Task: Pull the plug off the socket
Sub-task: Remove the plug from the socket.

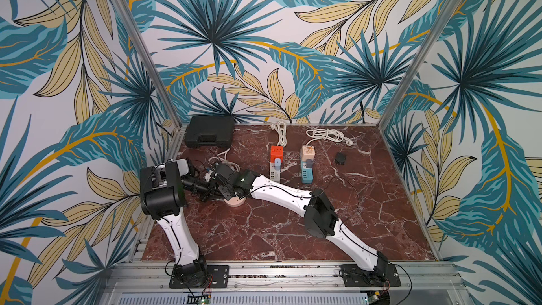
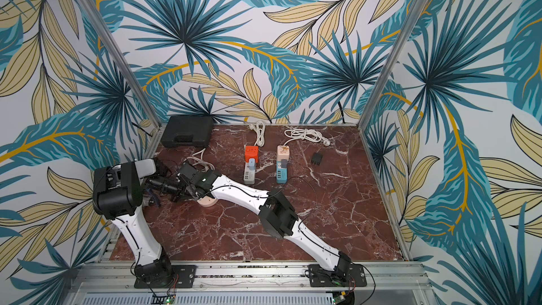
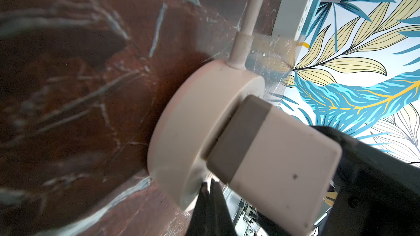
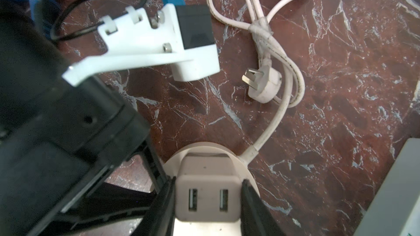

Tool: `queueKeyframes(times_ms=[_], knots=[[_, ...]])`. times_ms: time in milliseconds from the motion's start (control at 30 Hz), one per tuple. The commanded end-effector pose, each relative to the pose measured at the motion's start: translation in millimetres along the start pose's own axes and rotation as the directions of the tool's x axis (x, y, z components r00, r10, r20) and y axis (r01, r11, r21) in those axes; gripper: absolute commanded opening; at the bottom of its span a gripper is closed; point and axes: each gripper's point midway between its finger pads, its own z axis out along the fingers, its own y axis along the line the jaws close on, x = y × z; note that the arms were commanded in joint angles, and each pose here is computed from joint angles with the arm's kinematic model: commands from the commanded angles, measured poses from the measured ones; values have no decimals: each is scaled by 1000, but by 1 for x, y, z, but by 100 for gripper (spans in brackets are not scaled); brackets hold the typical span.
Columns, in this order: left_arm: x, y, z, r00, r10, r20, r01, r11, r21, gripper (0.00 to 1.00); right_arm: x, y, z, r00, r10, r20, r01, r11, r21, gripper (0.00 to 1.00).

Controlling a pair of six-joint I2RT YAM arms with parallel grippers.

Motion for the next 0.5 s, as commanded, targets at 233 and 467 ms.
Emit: queueKeyframes(times_ms=[233, 467], knots=[[-12, 38, 5, 998, 68, -2, -68, 986, -154, 0, -18, 1, -27, 987, 159, -30, -161, 973, -164, 11], [-13, 39, 5, 998, 64, -2, -64, 986, -157, 0, -7, -3, -22, 1000, -4, -4, 4, 1000, -2, 11]])
